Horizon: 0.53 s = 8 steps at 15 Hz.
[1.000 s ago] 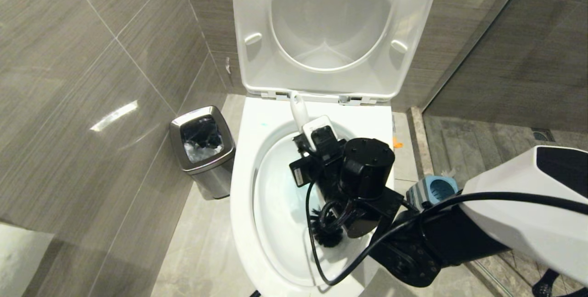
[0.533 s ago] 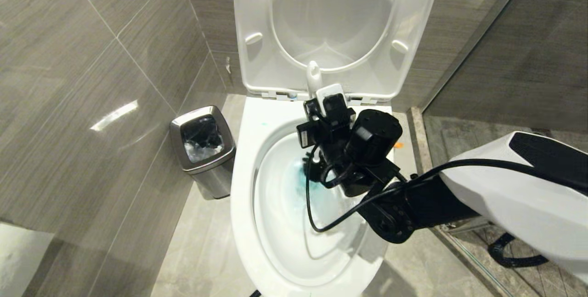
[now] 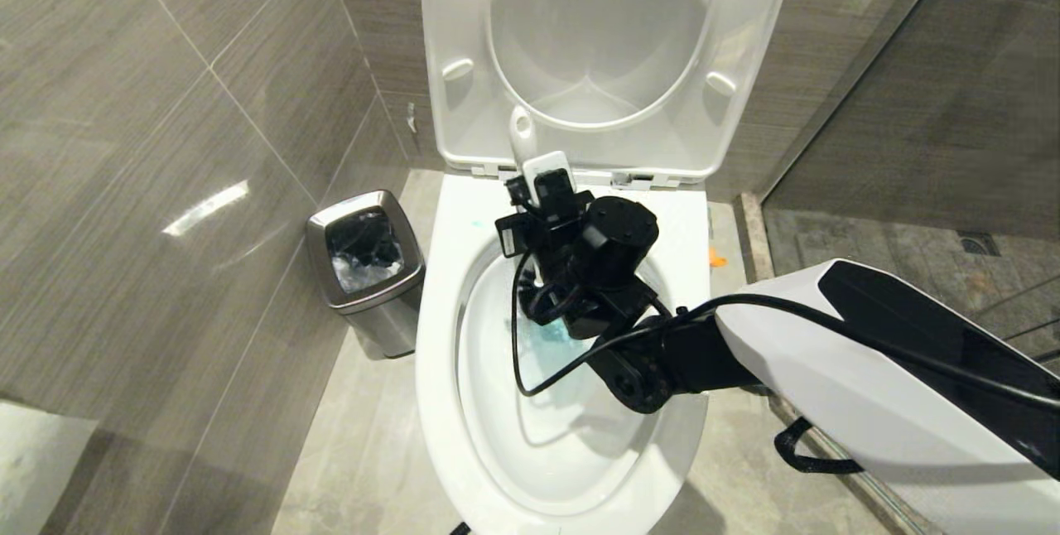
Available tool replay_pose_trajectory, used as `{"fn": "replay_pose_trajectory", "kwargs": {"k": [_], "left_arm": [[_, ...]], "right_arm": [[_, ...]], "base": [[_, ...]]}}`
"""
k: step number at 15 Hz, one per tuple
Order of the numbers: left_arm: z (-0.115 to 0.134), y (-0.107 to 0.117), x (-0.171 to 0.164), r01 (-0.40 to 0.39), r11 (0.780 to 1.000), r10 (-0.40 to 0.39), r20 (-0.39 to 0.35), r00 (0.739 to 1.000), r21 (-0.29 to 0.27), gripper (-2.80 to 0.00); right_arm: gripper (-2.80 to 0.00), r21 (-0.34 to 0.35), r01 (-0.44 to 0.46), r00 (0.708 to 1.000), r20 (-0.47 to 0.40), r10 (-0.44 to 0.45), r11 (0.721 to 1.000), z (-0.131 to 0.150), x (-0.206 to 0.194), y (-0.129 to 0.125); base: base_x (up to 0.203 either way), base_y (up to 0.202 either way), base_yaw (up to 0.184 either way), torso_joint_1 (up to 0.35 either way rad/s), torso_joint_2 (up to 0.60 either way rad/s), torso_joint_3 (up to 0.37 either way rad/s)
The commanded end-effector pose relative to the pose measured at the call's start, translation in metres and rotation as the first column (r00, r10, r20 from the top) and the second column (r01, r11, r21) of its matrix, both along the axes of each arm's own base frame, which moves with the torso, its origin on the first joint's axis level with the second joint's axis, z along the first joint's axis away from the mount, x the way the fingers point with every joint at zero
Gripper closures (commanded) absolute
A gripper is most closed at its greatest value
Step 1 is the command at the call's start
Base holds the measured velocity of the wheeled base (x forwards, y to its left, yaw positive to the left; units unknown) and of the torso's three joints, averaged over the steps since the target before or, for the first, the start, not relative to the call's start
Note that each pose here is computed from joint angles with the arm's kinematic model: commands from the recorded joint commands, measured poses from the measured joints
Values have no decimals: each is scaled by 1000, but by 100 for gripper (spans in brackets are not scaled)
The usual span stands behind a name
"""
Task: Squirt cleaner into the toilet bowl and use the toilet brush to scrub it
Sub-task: Scrub the toilet bowl
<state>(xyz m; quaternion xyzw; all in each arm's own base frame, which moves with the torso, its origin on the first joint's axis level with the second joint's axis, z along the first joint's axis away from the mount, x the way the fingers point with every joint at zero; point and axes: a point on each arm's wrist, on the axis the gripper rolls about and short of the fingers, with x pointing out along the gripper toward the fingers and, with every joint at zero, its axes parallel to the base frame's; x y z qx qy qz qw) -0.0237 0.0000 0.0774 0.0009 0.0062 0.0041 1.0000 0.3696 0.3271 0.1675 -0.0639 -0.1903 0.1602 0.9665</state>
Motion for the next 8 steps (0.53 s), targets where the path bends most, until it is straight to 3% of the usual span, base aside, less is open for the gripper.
{"fn": "replay_pose_trajectory", "kwargs": {"k": [1, 8], "left_arm": [[0, 0, 0, -1, 1000, 1, 0, 1000, 0, 0], [0, 0, 0, -1, 1000, 1, 0, 1000, 0, 0]], "right_arm": [[0, 1, 7, 1000, 2, -7, 1000, -3, 1, 0], [0, -66, 34, 998, -48, -37, 997, 18, -33, -42]], "base": [[0, 0, 0, 0, 0, 0], [0, 0, 0, 0, 0, 0]]}}
